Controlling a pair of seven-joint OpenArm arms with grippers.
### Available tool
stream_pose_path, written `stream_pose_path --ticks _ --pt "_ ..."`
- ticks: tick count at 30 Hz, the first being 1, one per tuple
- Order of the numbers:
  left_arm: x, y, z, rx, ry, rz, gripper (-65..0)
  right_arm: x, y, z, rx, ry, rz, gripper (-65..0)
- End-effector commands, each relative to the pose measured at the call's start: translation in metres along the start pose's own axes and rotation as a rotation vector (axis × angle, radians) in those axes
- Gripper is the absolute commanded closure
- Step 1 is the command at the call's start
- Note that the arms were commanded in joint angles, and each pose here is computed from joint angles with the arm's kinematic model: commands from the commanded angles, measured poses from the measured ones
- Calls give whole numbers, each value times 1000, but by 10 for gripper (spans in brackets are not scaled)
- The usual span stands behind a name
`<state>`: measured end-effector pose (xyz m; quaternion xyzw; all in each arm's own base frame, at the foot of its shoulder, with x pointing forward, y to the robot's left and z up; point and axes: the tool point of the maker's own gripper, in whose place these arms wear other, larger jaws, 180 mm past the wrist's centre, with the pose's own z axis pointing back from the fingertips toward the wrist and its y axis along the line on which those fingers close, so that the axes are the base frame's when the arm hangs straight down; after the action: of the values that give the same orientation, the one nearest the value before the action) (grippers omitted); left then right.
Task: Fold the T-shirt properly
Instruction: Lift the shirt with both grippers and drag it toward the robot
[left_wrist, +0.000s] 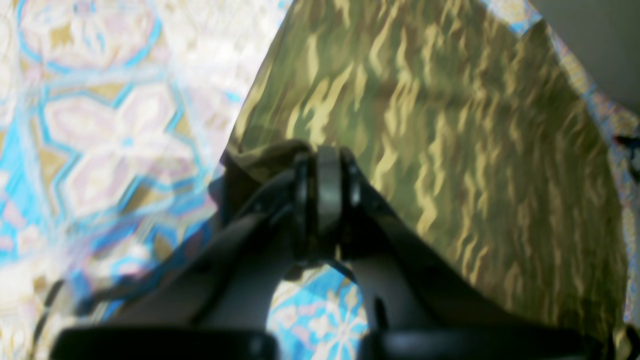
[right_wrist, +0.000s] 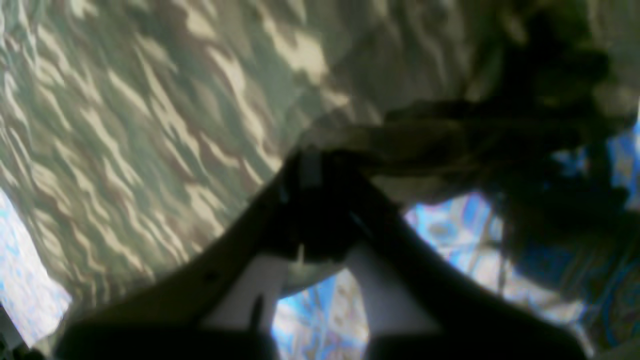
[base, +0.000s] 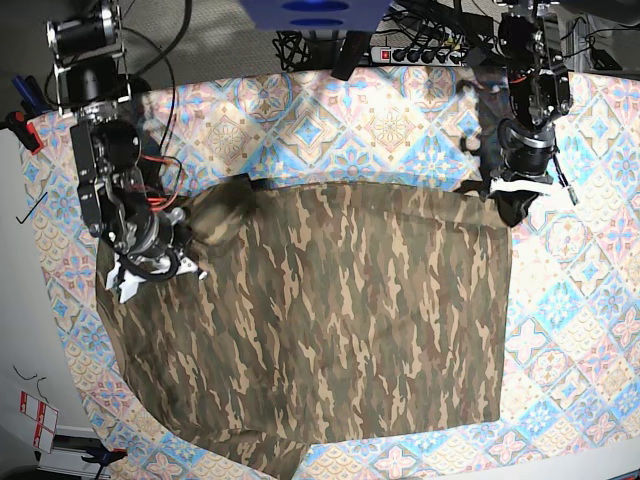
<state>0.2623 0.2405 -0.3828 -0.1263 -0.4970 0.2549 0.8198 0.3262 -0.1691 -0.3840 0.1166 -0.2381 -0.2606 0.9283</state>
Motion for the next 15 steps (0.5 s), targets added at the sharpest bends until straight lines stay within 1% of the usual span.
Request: stream_pose_path --ticks 1,4,8,13,15 --pt "15 -7 -1 -22 -44 -16 0 20 6 5 20 -52 23 0" --pt "20 -8 -5 -21 -54 -28 0 32 6 5 5 -83 54 0" --pt "20 -6 -13 0 -54 -86 0 58 4 10 -55 -189 146 0" --pt "20 -1 -21 16 -50 -86 0 68 1 1 -114 -255 166 0" --pt "23 -1 -24 16 -56 -84 0 71 -7 -6 -140 -250 158 0"
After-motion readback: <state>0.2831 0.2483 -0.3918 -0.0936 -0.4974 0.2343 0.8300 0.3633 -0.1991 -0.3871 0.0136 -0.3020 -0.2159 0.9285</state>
